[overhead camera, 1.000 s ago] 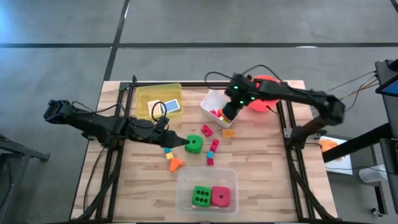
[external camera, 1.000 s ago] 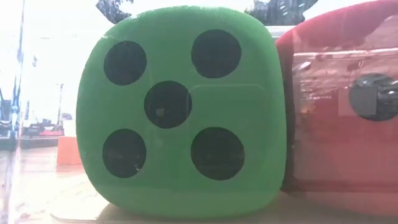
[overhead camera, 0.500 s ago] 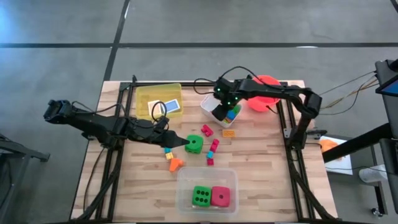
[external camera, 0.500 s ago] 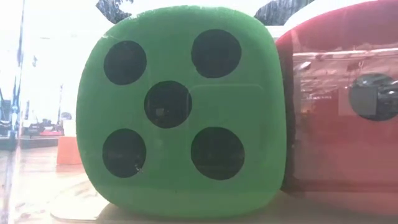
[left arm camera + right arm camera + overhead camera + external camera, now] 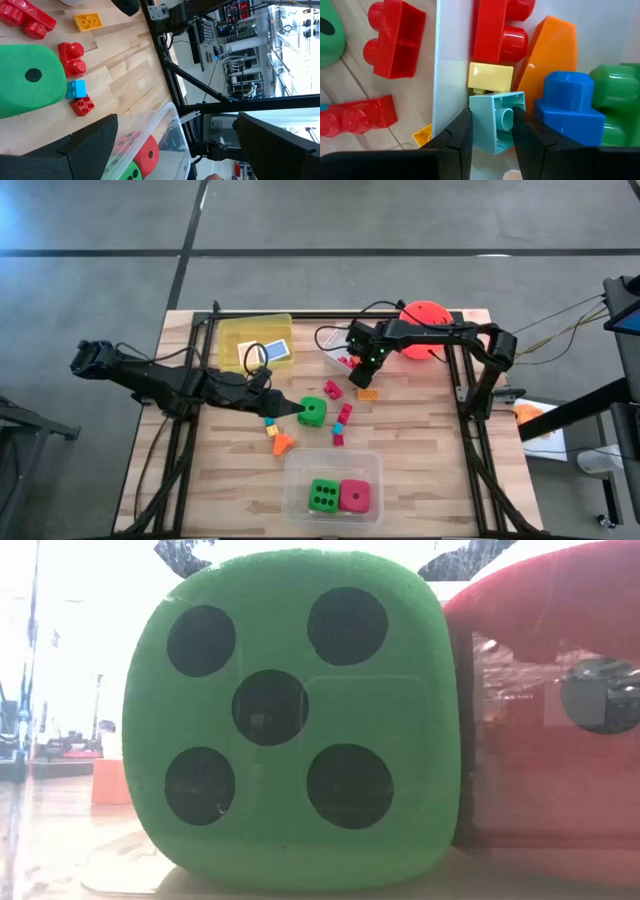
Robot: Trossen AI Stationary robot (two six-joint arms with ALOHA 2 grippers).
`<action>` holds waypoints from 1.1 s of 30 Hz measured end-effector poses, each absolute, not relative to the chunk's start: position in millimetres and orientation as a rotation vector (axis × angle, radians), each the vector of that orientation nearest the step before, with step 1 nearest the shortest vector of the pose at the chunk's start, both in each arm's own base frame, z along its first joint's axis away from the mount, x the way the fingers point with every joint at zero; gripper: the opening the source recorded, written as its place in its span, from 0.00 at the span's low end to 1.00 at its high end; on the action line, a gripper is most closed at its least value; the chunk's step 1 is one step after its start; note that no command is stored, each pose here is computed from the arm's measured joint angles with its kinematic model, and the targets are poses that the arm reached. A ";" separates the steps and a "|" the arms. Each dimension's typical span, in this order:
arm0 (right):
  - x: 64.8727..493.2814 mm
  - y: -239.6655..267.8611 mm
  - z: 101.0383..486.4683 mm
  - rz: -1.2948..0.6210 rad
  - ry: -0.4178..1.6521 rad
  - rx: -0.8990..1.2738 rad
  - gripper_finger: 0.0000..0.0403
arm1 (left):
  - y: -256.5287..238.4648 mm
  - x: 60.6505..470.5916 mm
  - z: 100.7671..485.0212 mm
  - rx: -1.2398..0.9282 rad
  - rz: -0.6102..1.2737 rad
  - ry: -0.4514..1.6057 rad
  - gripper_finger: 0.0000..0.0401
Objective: Pick & Place Toys
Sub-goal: Put the light blue game piece into the white bin
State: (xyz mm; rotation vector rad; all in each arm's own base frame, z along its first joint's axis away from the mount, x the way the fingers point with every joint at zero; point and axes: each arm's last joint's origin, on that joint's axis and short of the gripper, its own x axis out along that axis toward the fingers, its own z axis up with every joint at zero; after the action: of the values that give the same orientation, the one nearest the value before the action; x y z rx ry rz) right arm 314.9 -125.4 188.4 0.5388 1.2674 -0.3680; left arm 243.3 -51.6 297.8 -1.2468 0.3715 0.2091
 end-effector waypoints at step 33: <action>316.6 -125.6 192.6 -0.389 1.246 0.557 0.72 | -51.5 243.3 297.8 -1.247 0.210 0.372 0.98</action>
State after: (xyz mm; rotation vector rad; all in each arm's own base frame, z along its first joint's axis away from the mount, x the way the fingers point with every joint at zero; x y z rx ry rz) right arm 316.6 -125.6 192.6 0.5573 1.2463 -0.3890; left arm 243.3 -51.5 297.8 -1.2468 0.3716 0.2097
